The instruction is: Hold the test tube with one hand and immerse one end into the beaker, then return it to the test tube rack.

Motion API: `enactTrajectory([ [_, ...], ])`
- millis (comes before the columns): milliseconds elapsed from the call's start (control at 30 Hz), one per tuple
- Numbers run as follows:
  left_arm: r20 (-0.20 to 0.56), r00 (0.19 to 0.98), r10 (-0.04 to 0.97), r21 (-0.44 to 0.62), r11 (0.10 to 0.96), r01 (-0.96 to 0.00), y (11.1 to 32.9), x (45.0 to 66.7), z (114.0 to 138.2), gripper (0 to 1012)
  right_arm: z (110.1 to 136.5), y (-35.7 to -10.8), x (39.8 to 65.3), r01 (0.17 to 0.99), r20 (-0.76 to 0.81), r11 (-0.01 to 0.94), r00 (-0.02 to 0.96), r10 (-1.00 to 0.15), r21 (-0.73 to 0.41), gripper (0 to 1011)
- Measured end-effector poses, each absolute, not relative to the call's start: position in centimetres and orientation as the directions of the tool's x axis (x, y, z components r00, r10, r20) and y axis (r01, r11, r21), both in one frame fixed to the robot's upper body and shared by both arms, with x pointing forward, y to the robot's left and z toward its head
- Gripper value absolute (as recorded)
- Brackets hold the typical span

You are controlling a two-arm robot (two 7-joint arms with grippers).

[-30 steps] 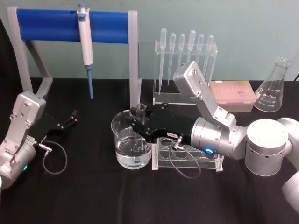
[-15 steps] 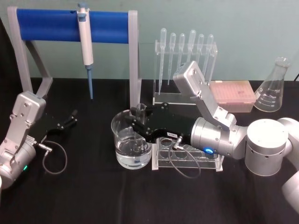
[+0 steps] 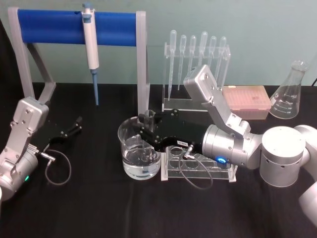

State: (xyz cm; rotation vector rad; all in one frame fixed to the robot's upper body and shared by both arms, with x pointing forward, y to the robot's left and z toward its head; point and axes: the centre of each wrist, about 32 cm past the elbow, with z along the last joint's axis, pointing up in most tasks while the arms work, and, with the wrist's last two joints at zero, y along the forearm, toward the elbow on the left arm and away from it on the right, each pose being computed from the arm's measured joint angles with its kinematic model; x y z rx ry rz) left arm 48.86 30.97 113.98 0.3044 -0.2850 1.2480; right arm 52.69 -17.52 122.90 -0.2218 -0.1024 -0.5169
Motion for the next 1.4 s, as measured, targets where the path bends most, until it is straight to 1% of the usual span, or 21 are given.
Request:
enactTrajectory([
  [1400,0.374,0.292,0.880,0.070,0.287,-0.955,30.96,48.86,113.98,1000,122.90,-17.52,52.69,0.500,0.153,0.846,0.865,-0.478,-0.184,224],
])
